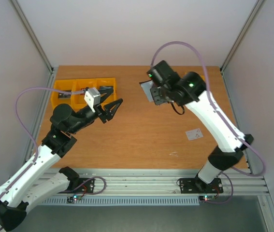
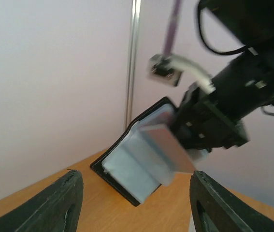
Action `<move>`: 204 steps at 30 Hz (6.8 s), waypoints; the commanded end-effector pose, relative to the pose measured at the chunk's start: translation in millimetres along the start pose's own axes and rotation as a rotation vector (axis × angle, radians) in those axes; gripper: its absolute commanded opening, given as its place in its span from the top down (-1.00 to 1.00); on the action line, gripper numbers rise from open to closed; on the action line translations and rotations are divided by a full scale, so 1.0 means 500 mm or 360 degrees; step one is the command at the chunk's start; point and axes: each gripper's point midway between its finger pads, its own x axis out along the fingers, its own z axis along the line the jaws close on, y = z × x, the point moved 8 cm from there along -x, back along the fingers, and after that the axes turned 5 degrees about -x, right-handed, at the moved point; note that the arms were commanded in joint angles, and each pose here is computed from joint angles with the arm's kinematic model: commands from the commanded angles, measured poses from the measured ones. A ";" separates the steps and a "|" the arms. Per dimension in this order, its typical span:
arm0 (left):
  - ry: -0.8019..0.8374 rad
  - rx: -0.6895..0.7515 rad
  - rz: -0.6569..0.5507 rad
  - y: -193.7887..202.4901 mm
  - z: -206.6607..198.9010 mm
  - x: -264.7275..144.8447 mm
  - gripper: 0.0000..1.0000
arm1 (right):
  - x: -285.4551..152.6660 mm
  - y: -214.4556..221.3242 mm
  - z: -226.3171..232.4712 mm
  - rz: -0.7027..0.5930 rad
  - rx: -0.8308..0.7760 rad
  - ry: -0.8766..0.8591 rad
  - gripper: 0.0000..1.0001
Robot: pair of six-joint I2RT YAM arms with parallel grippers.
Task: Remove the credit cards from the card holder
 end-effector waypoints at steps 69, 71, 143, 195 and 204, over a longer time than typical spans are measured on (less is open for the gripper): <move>0.0819 -0.0296 0.0174 0.020 -0.073 -0.037 0.13 | -0.183 0.002 0.132 -0.0427 -0.0497 -0.1210 0.98; 0.0815 -0.0291 0.0174 0.021 -0.073 -0.037 0.10 | -0.179 0.000 0.134 -0.0424 -0.0495 -0.1211 0.98; 0.0901 -0.0207 0.0140 0.000 -0.086 -0.044 0.72 | -0.152 0.031 0.140 -0.0437 -0.0505 -0.1769 0.98; 0.0886 -0.0253 0.0162 0.007 -0.083 -0.041 0.50 | -0.138 0.043 0.116 -0.0575 -0.0456 -0.1558 0.97; 0.0880 -0.0264 0.0168 0.007 -0.082 -0.041 0.65 | -0.150 0.043 0.103 -0.0585 -0.0449 -0.1531 0.98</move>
